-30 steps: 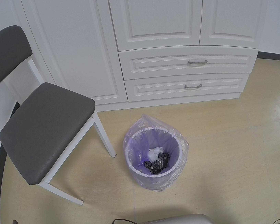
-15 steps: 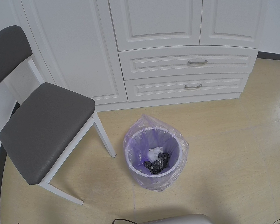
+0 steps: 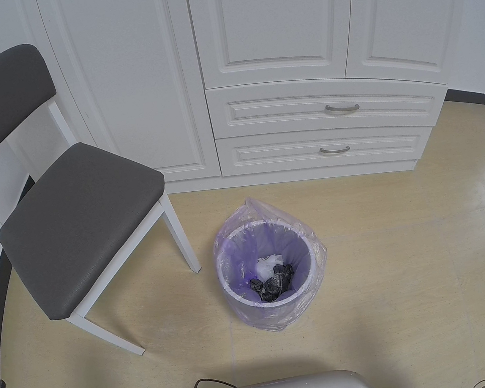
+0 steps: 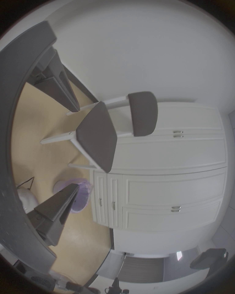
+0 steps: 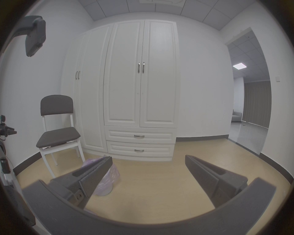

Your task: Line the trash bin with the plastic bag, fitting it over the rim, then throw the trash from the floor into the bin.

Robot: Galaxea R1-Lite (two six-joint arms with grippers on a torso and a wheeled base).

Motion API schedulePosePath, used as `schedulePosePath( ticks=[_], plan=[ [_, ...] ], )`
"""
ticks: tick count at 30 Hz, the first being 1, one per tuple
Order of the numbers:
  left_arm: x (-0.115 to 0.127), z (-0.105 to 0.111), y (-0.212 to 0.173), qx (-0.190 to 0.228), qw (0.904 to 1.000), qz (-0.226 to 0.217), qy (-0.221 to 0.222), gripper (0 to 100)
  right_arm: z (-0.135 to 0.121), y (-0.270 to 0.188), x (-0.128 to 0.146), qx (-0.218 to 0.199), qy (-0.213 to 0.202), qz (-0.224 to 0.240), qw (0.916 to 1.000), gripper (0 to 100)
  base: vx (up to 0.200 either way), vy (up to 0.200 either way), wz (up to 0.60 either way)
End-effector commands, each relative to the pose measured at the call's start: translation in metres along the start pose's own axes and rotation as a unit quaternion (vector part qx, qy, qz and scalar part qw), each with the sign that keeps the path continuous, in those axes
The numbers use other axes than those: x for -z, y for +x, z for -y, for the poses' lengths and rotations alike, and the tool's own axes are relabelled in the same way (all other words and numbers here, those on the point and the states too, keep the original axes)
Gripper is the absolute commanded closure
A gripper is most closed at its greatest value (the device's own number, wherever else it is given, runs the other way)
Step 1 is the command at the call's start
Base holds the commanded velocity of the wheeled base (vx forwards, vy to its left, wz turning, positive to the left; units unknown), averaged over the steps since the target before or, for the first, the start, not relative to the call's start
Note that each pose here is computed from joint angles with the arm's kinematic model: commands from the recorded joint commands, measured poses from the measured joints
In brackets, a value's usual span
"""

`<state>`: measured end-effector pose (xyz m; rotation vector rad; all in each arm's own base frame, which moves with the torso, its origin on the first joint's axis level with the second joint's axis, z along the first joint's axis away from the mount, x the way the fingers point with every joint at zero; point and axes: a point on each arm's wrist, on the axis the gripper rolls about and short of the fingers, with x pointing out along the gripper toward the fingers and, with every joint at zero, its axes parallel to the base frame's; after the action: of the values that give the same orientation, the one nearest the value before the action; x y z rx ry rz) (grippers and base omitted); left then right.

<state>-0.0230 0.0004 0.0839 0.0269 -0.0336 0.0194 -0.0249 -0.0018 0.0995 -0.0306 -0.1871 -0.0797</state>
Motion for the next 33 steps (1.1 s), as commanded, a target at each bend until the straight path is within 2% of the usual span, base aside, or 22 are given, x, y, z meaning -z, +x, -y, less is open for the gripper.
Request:
schedulePosePath(
  ticks=[1, 8, 11, 15, 23, 25, 27, 29, 33],
  plan=[
    [0.0082, 0.0014, -0.0009, 0.027, 0.9993, -0.025, -0.001, 0, -0.0004, -0.0012, 0.0143, -0.001, 0.001, -0.047, 0.9989, 0, 0.0, 0.0, 0.0],
    [0.008, 0.0012, -0.0003, 0.021, 0.9996, -0.017, -0.004, 0, -0.0005, -0.0014, 0.0167, 0.001, 0.007, -0.058, 0.9983, 0, 0.0, 0.0, 0.0],
    [0.008, 0.0012, -0.0003, 0.022, 0.9996, -0.017, -0.004, 0, -0.0015, -0.0014, 0.0166, -0.023, 0.0, -0.057, 0.9981, 0, 0.0, 0.0, 0.0],
    [0.008, 0.0012, -0.0003, 0.022, 0.9996, -0.017, -0.004, 0, -0.0027, -0.0029, 0.0229, -0.047, 0.0, -0.096, 0.9943, 0, 0.0, 0.0, 0.0],
    [0.0076, 0.0012, -0.0004, 0.022, 0.9996, -0.016, -0.007, 0, -0.0025, -0.0028, 0.0238, -0.043, 0.019, -0.096, 0.9943, 0, 0.0, 0.0, 0.0],
    [0.0076, 0.0011, -0.0004, 0.02, 0.9995, -0.017, -0.019, 0, -0.0024, -0.0028, 0.0238, -0.04, 0.023, -0.096, 0.9943, 0, 0.0, 0.0, 0.0],
    [0.0079, 0.001, -0.0003, 0.02, 0.9995, -0.017, -0.016, 0, -0.0025, -0.0028, 0.0235, -0.04, 0.02, -0.097, 0.9943, 0, 0.0, 0.0, 0.0],
    [0.0077, 0.0014, -0.0004, 0.029, 0.9993, -0.016, 0.019, 0, -0.0026, -0.003, 0.0228, -0.045, -0.001, -0.096, 0.9943, 0, 0.0, 0.0, 0.0],
    [0.008, 0.0014, -0.0003, 0.027, 0.9995, -0.017, 0.009, 0, -0.0025, -0.0028, 0.0239, -0.043, 0.012, -0.096, 0.9944, 0, 0.0, 0.0, 0.0]
  ],
)
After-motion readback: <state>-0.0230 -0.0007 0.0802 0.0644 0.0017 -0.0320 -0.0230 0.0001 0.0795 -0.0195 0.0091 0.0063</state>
